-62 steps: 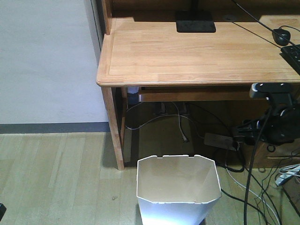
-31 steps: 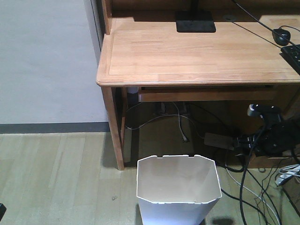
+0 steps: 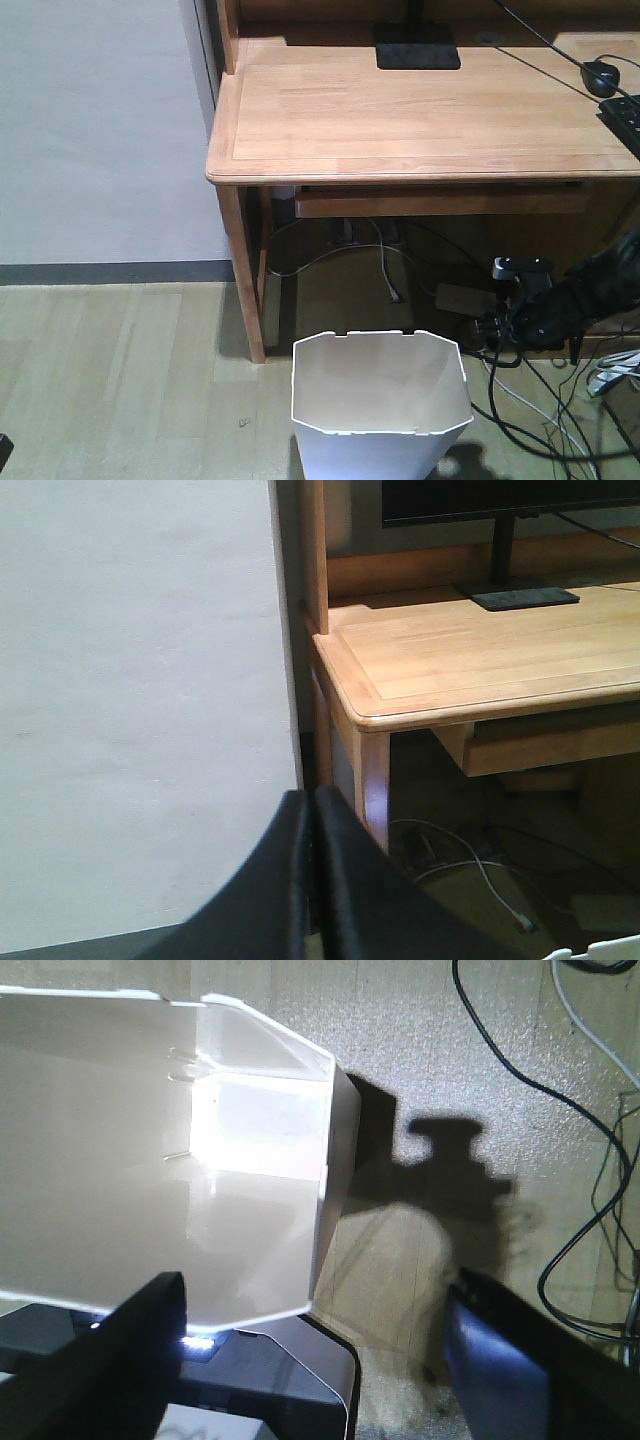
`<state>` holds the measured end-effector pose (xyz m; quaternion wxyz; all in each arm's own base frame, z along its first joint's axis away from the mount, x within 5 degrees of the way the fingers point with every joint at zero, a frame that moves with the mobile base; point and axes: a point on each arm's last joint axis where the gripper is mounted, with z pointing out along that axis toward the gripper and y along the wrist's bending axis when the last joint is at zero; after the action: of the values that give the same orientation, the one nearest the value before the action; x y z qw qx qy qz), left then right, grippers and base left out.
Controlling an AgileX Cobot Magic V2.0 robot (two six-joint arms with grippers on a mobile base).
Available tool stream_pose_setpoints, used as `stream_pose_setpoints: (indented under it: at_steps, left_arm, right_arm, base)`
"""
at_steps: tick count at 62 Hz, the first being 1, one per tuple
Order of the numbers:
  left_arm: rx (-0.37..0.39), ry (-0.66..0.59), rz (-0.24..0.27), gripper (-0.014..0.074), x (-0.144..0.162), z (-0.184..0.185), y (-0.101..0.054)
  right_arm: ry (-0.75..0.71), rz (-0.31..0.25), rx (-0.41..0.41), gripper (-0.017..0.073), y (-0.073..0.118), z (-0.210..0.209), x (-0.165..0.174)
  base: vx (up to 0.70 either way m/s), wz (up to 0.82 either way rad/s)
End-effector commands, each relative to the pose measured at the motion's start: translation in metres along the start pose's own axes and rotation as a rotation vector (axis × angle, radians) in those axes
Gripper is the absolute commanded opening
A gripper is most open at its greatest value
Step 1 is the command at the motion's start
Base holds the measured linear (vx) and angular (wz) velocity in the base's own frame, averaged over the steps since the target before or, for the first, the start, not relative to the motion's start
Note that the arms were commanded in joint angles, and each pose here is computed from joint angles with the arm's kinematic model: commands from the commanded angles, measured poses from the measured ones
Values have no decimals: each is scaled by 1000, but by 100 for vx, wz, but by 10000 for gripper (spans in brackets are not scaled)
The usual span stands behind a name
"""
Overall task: Move trash bin to bedside with robot
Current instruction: 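Lower the right gripper toward the rim of the white trash bin, then close the right gripper on the bin's rim nearest the gripper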
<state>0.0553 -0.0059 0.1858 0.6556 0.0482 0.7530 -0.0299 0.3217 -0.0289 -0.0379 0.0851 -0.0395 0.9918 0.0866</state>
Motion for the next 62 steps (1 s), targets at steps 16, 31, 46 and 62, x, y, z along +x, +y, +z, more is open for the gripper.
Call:
stream_pose_setpoints:
  at_steps: [16, 31, 46, 62]
  left_arm:
    - [7, -64, -4, -6, -1, 0, 0]
    - [7, -64, -4, -6, -1, 0, 0]
    - [7, -64, -4, -6, -1, 0, 0]
    - [7, -64, -4, -6, -1, 0, 0]
  right_arm:
    - [0, 4, -7, 553, -13, 48, -17]
    - [43, 12, -34, 553, -16, 78, -9]
    - [45, 11, -46, 553, -20, 101, -12]
    - [35, -34, -36, 553, -13, 123, -20]
  base:
    - [0, 0]
    - [0, 0]
    - [0, 0]
    - [0, 0]
